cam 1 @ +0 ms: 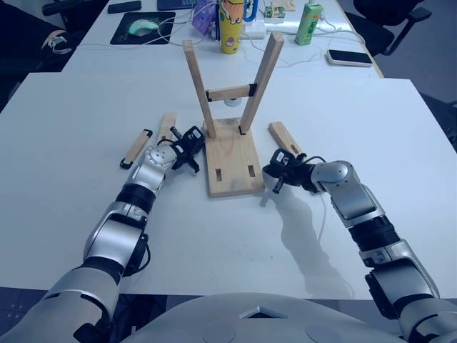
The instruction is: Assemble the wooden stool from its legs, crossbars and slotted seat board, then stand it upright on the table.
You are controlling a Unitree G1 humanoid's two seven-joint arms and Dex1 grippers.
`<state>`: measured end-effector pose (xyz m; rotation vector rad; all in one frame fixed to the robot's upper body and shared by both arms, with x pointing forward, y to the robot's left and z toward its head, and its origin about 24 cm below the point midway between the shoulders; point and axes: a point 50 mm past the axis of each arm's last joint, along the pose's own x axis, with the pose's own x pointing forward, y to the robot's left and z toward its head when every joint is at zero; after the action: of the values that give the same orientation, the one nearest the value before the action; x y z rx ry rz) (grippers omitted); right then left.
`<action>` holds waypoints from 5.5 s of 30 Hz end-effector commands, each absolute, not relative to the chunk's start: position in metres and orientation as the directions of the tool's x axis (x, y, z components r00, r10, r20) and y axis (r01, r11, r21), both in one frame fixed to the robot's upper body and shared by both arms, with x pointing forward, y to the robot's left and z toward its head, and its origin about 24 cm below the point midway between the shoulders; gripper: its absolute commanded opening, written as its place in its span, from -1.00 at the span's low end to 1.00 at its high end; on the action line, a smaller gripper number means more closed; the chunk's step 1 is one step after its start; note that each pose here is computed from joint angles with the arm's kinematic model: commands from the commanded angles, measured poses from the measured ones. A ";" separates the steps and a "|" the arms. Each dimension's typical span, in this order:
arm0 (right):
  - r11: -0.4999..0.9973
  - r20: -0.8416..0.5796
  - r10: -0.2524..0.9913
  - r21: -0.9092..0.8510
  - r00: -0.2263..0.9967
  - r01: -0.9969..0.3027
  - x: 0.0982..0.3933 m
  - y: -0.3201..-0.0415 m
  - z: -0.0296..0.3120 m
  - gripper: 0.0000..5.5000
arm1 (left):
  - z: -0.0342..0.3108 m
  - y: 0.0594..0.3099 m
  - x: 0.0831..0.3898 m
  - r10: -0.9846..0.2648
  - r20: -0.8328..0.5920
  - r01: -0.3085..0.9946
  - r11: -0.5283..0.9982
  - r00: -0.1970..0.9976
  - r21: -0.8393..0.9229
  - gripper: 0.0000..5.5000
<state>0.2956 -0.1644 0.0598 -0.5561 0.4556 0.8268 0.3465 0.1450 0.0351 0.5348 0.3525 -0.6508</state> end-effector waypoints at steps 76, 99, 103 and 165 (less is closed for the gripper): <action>0.559 -0.048 0.773 0.523 0.633 -0.643 0.285 -0.141 0.120 -0.08 | 0.076 0.171 0.229 -0.550 0.028 0.522 0.805 0.834 0.282 -0.52; 0.255 0.204 0.679 0.835 0.705 -0.487 0.305 -0.110 0.146 0.18 | 0.088 0.106 0.253 -0.653 0.135 0.617 0.753 0.746 0.230 -0.52; 0.282 0.177 0.698 0.823 0.694 -0.494 0.304 -0.107 0.145 -0.06 | 0.089 0.107 0.251 -0.648 0.132 0.611 0.756 0.750 0.236 -0.52; 0.904 -0.040 0.273 0.353 0.961 -0.242 0.321 -0.245 0.077 -0.85 | 0.077 0.120 0.248 -0.603 0.080 0.588 0.794 0.794 0.156 0.28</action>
<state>0.3250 -0.2424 0.0875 0.3899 0.0377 0.2830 0.2489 0.1191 0.0763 0.1106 -0.1297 -0.6469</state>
